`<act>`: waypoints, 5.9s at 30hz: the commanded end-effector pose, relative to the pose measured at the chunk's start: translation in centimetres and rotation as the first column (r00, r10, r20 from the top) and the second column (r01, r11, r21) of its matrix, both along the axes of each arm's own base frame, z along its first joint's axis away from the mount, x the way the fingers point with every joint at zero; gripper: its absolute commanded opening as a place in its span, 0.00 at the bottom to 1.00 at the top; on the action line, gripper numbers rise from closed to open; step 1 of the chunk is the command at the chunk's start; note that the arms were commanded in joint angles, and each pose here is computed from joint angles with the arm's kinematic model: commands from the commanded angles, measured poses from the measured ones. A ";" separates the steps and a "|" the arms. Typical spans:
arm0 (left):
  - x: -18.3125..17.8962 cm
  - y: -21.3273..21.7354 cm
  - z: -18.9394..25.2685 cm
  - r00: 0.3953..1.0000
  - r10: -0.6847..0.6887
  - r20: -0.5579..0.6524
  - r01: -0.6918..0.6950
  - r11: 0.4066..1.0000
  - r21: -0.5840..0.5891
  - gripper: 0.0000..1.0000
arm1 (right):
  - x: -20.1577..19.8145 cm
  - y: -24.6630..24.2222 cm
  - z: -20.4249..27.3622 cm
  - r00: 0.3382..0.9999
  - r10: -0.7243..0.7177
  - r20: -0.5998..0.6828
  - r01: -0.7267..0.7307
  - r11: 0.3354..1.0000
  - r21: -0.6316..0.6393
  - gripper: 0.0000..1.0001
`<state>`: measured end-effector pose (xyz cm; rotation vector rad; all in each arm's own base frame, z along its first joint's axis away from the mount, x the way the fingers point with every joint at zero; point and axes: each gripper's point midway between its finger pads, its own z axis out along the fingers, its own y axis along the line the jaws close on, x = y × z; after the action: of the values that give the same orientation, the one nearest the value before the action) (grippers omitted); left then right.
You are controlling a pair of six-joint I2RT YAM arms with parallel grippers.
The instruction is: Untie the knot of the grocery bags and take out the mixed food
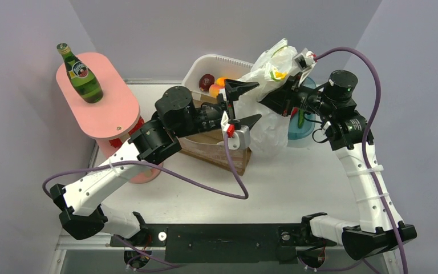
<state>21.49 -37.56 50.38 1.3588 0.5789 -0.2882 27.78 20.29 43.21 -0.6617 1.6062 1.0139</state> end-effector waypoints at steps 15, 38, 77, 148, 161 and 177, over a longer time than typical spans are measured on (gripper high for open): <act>1.1 0.7 -1.5 0.999 0.004 0.046 -0.009 0.993 0.119 0.98 | -7.0 4.3 0.9 0.952 0.301 -0.057 -0.298 0.953 0.047 0.00; 4.4 4.2 -11.9 0.998 0.055 0.021 -0.059 0.926 0.374 0.97 | -11.9 5.8 4.3 0.868 0.497 -0.013 -0.491 0.861 0.135 0.00; 3.7 2.1 -7.4 0.997 0.071 -0.023 -0.069 0.995 0.077 0.06 | -11.3 5.3 1.0 0.869 0.469 -0.157 -0.450 0.881 0.145 0.14; 10.9 10.2 -26.7 0.761 0.330 -0.559 0.081 0.806 0.586 0.54 | 4.2 2.6 -10.2 0.976 -0.063 -0.206 0.024 0.982 -0.189 0.66; 9.0 12.3 -15.5 0.859 0.271 -0.435 -0.102 0.922 0.374 0.98 | 4.3 5.0 -10.1 0.989 -0.037 -0.143 0.002 0.971 -0.238 0.62; 8.3 18.3 0.4 0.775 0.251 -0.580 -0.400 0.905 -0.144 0.98 | 4.4 12.9 -18.3 0.994 0.088 -0.067 -0.110 0.795 -0.597 0.52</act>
<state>31.37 -19.87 46.21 1.0323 1.2869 -0.4065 31.95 31.96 28.07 -1.0350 1.9267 0.7027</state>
